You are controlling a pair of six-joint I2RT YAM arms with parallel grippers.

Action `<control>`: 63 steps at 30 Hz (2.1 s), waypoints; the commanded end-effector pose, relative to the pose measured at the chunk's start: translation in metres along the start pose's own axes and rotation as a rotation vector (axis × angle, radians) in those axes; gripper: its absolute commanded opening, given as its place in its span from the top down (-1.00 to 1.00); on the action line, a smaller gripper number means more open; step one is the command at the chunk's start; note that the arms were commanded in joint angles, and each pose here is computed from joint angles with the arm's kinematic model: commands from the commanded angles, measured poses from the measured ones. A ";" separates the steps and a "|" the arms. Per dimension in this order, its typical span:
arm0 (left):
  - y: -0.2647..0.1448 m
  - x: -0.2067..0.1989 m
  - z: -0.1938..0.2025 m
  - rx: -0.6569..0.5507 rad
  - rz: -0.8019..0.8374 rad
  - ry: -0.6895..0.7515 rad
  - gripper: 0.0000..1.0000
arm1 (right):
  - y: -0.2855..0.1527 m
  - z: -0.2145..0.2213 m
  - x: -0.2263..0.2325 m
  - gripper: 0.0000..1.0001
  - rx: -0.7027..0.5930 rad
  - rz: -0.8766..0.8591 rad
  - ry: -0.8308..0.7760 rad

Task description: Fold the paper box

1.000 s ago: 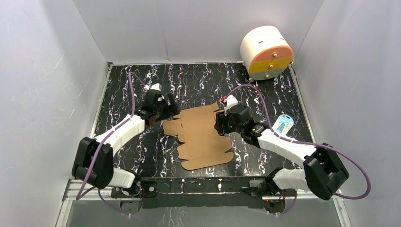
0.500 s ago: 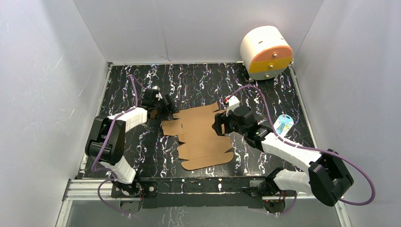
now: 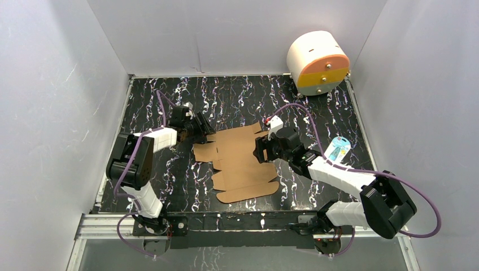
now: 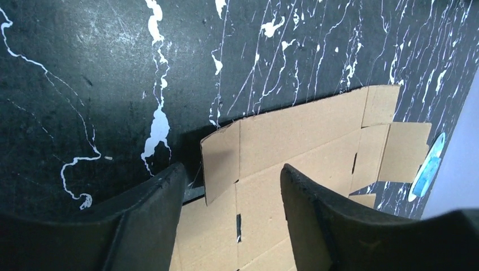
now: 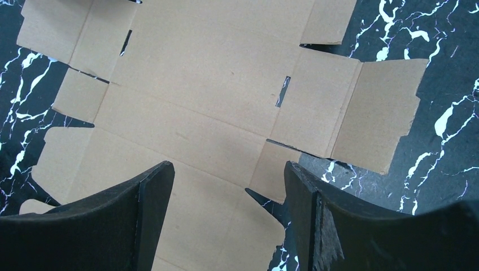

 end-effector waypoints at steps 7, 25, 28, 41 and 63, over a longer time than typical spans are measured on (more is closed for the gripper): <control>0.001 -0.010 0.004 0.057 0.072 0.015 0.41 | 0.003 -0.030 -0.003 -0.62 -0.090 -0.004 -0.027; -0.028 -0.042 -0.014 -0.100 0.204 0.325 1.00 | 0.037 -0.101 0.006 -0.71 0.025 -0.355 -0.293; -0.035 -0.052 -0.011 -0.142 0.230 0.403 1.00 | 0.047 -0.108 -0.008 -0.70 0.052 -0.440 -0.295; -0.035 -0.055 0.015 -0.213 0.310 0.551 1.00 | 0.093 -0.111 -0.035 -0.69 0.070 -0.530 -0.540; -0.047 -0.059 0.018 -0.314 0.365 0.574 1.00 | 0.112 -0.077 -0.014 0.10 0.198 -0.822 -0.436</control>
Point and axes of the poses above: each gripper's point midway between its finger pads, its own y axis out along the fingers, its own x axis along the line the jaws close on, z = x × y, the point moved 4 cm from there along -y, back along the fingers, and after that the axes turned 12 degrees about -y, right-handed, at the moved point
